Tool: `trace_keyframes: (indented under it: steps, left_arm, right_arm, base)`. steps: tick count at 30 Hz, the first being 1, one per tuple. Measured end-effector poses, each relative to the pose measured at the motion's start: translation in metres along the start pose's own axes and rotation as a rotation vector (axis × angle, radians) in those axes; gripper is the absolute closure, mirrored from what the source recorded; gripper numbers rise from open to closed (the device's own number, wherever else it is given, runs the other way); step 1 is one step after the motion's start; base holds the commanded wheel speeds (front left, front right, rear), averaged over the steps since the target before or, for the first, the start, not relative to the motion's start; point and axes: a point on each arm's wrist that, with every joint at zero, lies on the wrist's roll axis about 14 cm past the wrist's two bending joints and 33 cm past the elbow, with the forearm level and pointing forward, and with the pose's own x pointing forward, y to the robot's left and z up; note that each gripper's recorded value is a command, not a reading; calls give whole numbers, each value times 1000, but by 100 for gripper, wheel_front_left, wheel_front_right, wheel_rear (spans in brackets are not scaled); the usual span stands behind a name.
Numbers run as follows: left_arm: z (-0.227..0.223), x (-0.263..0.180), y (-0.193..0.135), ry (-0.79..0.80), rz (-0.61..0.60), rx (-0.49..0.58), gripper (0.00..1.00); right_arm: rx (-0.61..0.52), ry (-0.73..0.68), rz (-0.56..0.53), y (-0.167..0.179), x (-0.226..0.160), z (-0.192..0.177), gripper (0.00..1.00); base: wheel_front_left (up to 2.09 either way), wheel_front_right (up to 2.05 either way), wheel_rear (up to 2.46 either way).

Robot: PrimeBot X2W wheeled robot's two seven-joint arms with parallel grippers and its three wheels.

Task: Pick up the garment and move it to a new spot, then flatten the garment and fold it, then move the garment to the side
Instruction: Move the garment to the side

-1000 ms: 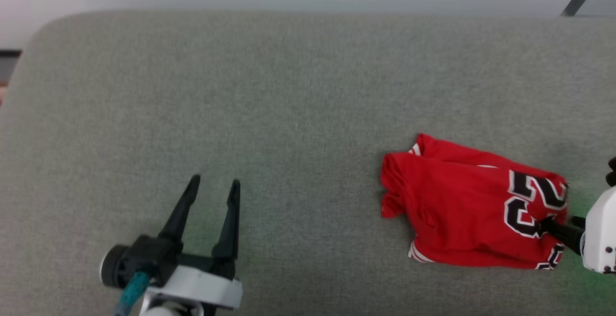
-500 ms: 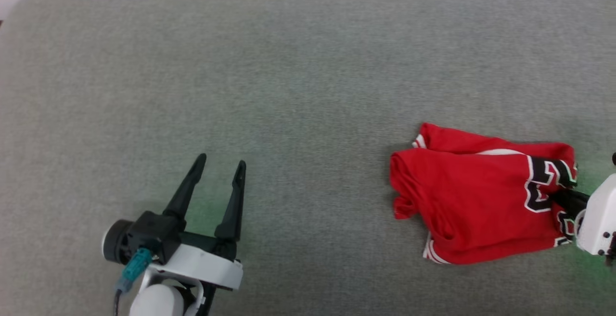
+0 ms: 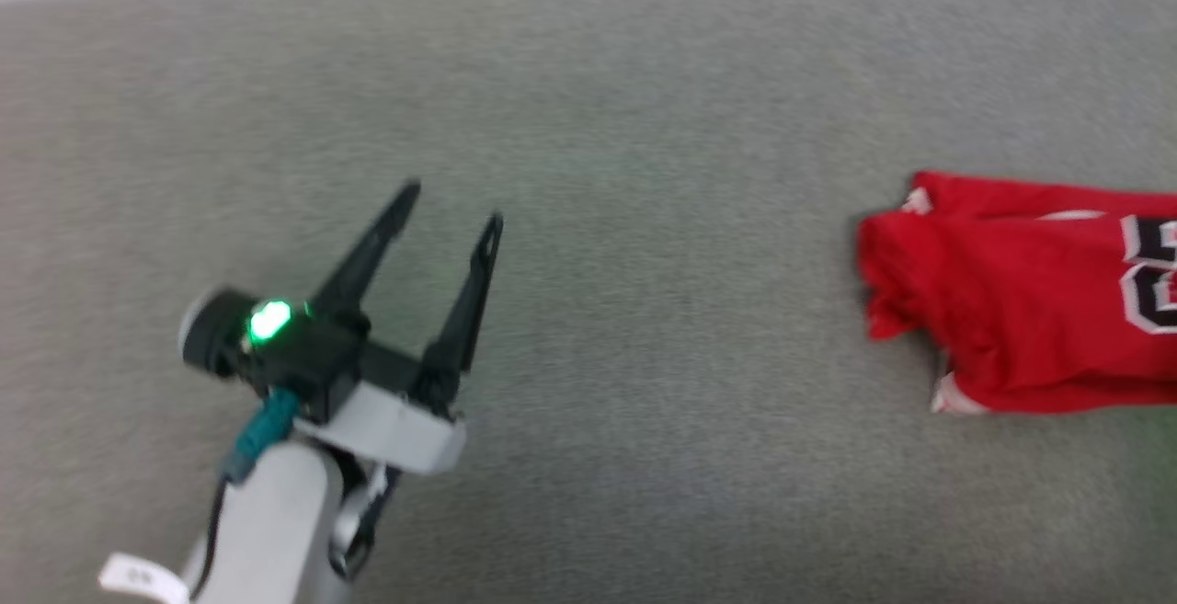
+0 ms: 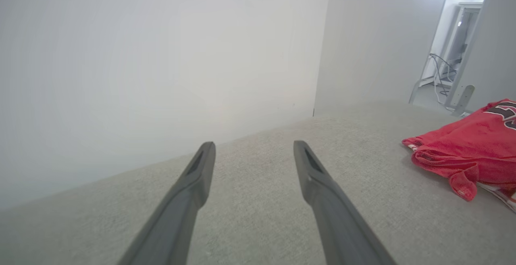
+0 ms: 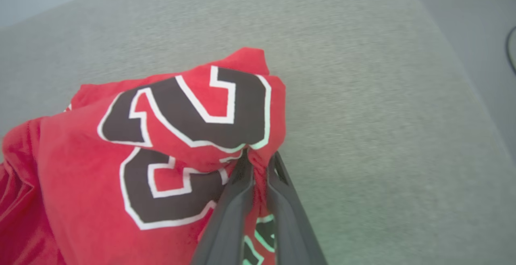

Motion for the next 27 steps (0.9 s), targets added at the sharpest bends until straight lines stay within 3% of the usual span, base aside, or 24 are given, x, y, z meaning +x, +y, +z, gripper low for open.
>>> trace_keyframes:
  steps: [7, 13, 19, 27]
  left_arm:
    - [14, 53, -15, -91, -127, 37, 0]
    - [15, 89, -18, -146, -192, 62, 0]
    - [1, 114, -22, -162, -245, 75, 0]
    - [-20, 132, -25, -165, -278, 78, 0]
  right_arm:
    - [-13, -66, -197, -69, -13, 25, 100]
    - [-78, -119, -337, -109, -10, 50, 100]
    - [-136, -174, -416, -123, 10, 65, 100]
    - [-251, -124, -508, -139, 32, 48, 100]
  base:
    - [0, 0, 0]
    - [0, 0, 0]
    - [0, 0, 0]
    - [0, 0, 0]
